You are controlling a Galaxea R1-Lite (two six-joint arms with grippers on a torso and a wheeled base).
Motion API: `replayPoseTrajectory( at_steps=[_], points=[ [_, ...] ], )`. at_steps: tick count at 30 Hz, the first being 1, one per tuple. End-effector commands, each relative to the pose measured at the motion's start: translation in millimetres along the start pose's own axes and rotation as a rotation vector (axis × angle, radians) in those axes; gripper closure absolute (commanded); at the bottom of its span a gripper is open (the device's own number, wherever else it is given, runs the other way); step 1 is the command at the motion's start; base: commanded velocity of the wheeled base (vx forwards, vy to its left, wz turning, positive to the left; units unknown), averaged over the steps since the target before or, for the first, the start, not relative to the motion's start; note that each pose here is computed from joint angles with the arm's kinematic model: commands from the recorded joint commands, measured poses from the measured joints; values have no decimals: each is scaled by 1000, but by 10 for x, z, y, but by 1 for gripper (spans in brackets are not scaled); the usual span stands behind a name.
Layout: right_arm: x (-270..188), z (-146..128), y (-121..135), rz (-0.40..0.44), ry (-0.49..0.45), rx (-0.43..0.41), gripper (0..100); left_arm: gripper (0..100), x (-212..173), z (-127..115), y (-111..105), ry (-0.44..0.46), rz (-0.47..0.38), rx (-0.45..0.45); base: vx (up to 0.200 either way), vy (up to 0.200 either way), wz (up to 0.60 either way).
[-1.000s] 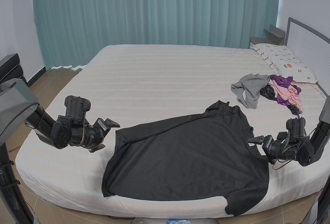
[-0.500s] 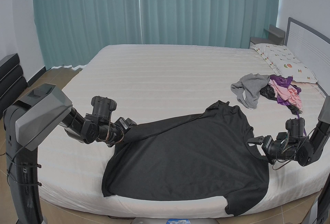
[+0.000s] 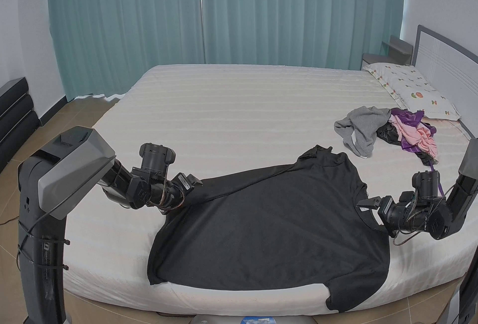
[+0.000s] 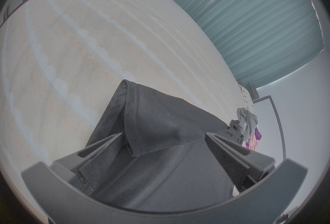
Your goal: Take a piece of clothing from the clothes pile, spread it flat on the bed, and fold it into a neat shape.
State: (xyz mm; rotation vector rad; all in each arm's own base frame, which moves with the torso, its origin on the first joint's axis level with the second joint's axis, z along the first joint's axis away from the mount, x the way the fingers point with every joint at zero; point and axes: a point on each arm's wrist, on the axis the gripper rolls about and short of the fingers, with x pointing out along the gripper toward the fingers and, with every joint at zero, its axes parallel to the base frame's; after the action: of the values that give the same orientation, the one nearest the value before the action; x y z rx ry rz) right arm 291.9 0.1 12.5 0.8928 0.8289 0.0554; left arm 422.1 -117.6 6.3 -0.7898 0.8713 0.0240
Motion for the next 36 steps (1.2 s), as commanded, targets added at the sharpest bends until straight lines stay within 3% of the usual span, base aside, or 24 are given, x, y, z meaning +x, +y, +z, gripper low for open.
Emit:
replayPoseTrajectory(
  at_steps=[1,12,20,30,36],
  points=[
    [30,-5,-13,-4,7,2,0,100,59,-23,25,7,7,1,0,0,0],
    [31,33,-10,0,-6,13,0,100,23,217,90,-44,-1,-34,0,0,0],
    [45,35,-17,-1,-5,15,0,100,-42,697,-40,-174,-84,-55,0,0,0],
    [65,38,-19,1,-5,14,0,100,220,874,-113,-231,-136,-48,0,0,0],
    [107,77,19,9,-20,10,0,100,410,976,-93,-321,-101,-60,0,0,0]
  ],
)
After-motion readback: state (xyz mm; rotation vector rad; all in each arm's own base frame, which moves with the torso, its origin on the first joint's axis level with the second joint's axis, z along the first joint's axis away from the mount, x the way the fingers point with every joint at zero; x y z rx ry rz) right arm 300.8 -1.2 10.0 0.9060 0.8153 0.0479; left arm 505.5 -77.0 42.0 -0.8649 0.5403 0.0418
